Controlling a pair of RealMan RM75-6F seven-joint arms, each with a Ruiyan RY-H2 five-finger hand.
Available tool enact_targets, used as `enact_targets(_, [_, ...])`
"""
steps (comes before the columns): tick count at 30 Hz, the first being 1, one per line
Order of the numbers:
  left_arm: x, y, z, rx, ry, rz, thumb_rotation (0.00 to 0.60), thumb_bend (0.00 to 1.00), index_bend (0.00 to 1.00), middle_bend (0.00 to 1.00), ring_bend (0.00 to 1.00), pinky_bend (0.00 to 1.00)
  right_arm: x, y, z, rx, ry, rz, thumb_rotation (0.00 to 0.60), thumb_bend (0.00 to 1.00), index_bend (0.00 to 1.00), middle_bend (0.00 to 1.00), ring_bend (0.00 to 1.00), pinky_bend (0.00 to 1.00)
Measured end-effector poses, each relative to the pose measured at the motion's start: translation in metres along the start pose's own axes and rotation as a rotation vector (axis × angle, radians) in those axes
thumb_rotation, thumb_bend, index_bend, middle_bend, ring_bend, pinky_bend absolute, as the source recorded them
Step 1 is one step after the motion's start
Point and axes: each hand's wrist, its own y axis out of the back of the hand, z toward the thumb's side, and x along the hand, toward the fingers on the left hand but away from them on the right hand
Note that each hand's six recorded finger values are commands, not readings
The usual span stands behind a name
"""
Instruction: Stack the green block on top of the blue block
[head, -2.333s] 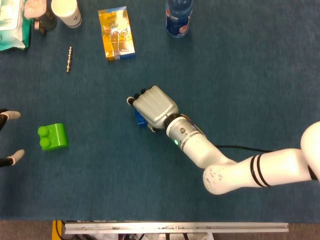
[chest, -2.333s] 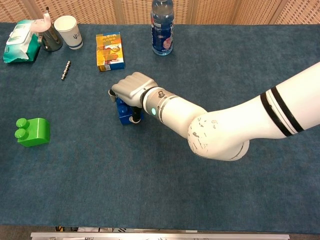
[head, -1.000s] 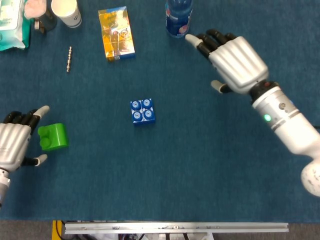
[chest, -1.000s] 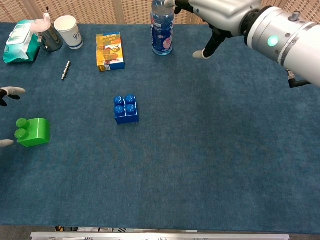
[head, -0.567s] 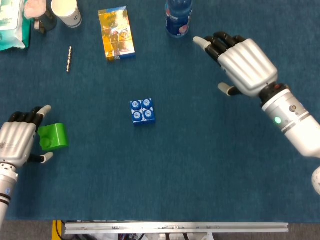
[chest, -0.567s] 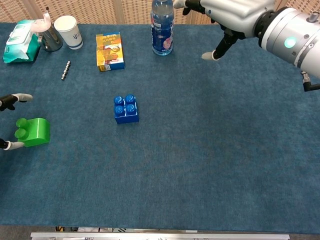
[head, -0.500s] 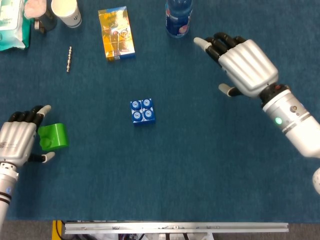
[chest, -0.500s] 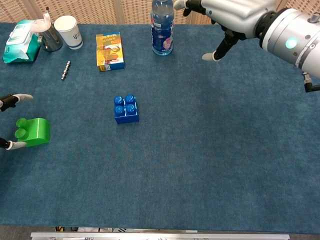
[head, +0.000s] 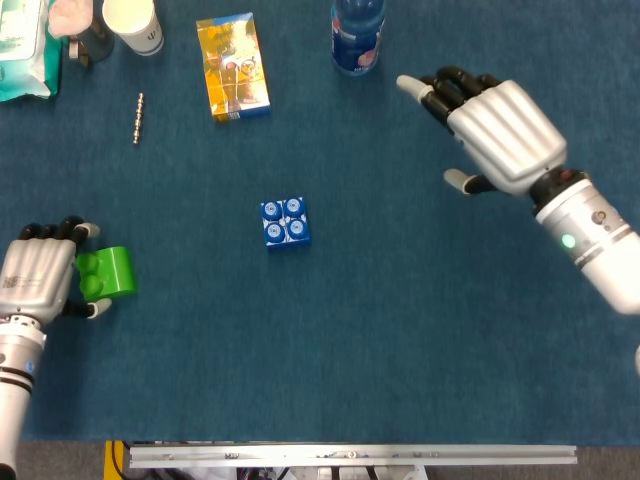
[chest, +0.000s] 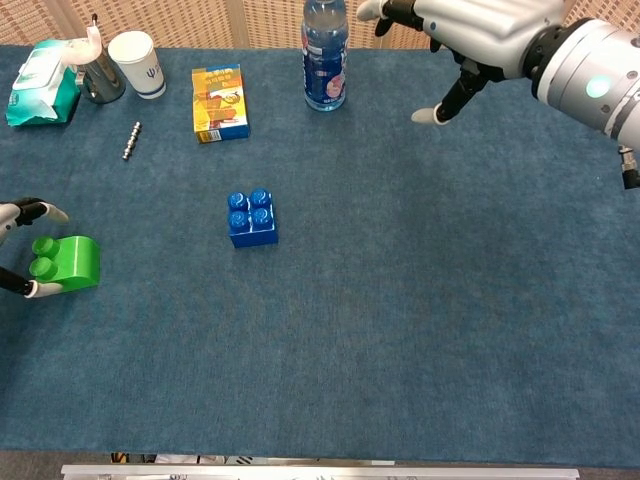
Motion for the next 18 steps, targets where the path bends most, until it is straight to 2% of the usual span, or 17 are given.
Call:
enact_targets(12, [0.013, -0.002, -0.001, 0.084, 0.039, 0.012, 0.495, 0.04, 0.35, 0.34, 0.33, 0.21, 0.004, 0.003, -0.007, -0.026, -0.004, -0.009, 0.600, 0.16, 0.05, 0.21, 0.14, 0.33])
enact_targets(18, [0.015, 0.002, 0.001, 0.068, 0.035, 0.035, 0.509, 0.04, 0.42, 0.41, 0.38, 0.23, 0.004, 0.003, -0.009, -0.039, -0.004, -0.010, 0.600, 0.16, 0.05, 0.21, 0.14, 0.33])
